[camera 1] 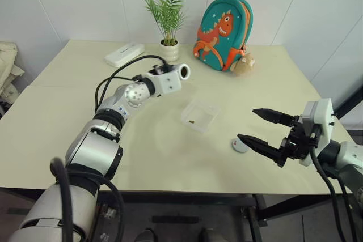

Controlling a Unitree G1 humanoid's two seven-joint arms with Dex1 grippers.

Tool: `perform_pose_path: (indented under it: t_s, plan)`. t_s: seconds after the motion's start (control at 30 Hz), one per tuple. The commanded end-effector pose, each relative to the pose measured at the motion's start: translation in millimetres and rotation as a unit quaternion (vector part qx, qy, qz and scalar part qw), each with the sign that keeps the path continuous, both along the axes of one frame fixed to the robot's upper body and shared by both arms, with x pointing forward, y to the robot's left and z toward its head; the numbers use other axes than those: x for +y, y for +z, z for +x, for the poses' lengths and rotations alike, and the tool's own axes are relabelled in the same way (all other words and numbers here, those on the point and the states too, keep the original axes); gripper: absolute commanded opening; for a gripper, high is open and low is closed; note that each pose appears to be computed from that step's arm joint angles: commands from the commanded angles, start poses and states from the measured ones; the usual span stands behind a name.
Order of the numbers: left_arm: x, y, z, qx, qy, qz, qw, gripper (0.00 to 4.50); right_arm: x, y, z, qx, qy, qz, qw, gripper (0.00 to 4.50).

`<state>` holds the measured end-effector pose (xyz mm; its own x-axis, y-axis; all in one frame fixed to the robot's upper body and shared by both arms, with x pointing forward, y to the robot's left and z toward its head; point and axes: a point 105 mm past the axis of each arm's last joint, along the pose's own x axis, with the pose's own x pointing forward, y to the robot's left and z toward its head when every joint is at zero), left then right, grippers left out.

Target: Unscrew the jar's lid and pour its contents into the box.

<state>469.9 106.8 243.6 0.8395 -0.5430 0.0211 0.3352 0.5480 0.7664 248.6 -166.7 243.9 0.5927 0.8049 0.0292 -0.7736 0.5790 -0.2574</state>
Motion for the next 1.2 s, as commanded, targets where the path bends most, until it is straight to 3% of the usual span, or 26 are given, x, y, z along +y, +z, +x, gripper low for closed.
perform_pose_path:
  t_s: [0.03,0.1,0.27,0.57,0.63,0.87,1.2]
  plan:
    - [17,11,0,0.081,-0.019,-0.192,0.978,1.87,-4,15,-1,-0.024,0.012,-0.010,1.000,4.48]
    - [33,1,0,0.133,-0.013,-0.275,0.952,1.87,-4,16,2,-0.023,0.016,-0.013,1.000,4.48]
    - [49,-27,-5,0.191,-0.017,-0.356,0.914,1.87,2,16,8,-0.017,0.037,-0.019,0.999,4.48]
    - [53,-55,-12,0.200,-0.009,-0.313,0.929,1.87,5,17,12,-0.011,0.051,-0.027,0.998,4.48]
    - [52,-57,-14,0.198,-0.013,-0.290,0.936,2.59,4,17,12,-0.010,0.052,-0.029,0.998,4.50]
    - [50,-52,-24,0.190,-0.041,-0.247,0.949,4.44,1,20,11,-0.012,0.055,-0.039,0.998,4.50]
    - [79,-49,-59,0.225,-0.067,-0.190,0.953,4.44,-8,22,11,-0.011,0.060,-0.054,0.997,4.50]
